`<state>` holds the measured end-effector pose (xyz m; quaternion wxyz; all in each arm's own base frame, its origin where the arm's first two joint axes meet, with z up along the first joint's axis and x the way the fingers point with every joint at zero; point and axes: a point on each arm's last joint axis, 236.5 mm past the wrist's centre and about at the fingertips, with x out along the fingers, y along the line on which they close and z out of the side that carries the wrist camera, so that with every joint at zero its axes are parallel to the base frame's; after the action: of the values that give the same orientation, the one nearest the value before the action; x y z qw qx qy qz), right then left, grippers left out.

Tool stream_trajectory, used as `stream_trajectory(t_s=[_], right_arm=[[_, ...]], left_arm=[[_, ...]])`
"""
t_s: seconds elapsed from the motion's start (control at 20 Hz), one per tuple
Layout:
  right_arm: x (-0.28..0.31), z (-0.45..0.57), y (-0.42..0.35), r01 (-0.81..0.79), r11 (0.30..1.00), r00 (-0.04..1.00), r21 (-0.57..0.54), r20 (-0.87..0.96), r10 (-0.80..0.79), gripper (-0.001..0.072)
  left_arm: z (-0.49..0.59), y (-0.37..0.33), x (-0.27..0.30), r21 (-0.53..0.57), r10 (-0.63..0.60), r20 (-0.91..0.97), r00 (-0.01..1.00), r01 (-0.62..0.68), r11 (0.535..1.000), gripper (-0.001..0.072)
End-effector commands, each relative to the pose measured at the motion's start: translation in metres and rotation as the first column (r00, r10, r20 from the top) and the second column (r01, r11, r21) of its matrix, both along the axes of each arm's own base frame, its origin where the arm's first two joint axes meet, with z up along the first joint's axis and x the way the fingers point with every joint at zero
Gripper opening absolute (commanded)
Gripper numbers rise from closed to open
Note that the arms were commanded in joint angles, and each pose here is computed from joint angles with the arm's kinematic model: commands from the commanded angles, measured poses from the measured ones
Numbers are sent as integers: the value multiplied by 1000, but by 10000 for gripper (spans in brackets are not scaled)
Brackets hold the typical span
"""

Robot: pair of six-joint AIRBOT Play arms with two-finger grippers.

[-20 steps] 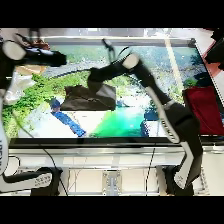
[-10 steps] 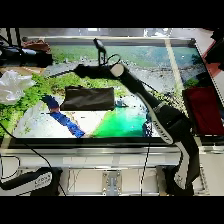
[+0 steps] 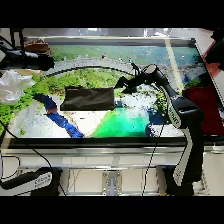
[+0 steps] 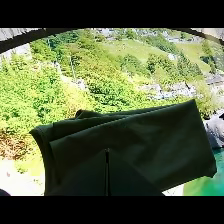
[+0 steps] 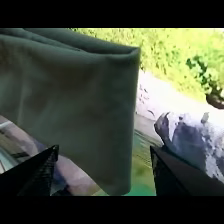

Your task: Fold the shirts.

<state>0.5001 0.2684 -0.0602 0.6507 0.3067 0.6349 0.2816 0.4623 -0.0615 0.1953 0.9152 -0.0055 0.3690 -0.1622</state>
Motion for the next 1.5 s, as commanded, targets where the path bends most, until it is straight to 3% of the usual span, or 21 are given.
stream_trajectory(t_s=[0.0,0.25,0.4,0.45,0.5,0.55,0.7,0.85,0.95,1.15,1.45], right_arm=[[-13,-15,17,11,988,992,157,-128,9,665],[-23,-20,72,-28,983,996,181,-74,42,662],[-22,-16,101,-16,980,999,200,-30,23,582],[-20,-17,105,-9,981,1000,195,-19,13,423],[-19,-17,107,-5,981,1000,195,-13,8,171],[-20,-15,108,-2,980,1000,201,-21,6,16],[-9,3,85,-31,985,999,172,23,28,10],[29,28,1,19,997,991,-75,132,-9,9],[45,54,-80,95,968,979,-234,200,-48,7],[38,99,-256,293,852,949,-435,244,-202,7],[-30,145,-468,578,606,814,-547,329,-479,8]], left_arm=[[-3,1,1,11,-10,-1,1000,10,1000,13],[-3,1,1,12,-11,-1,1000,11,1000,13],[-3,1,1,12,-11,-2,1000,12,1000,13],[-3,0,1,12,-12,-2,1000,12,1000,13],[-4,0,0,12,-13,-6,1000,13,1000,13],[-4,0,0,13,-14,-8,1000,14,1000,13],[-4,0,0,18,-19,-6,1000,19,1000,13],[-4,0,0,17,-19,-6,1000,19,1000,13],[-4,0,0,17,-19,-6,1000,19,1000,13],[-4,0,0,17,-18,-6,1000,19,1000,13],[-11,0,3,16,-18,-22,1000,18,1000,12]])
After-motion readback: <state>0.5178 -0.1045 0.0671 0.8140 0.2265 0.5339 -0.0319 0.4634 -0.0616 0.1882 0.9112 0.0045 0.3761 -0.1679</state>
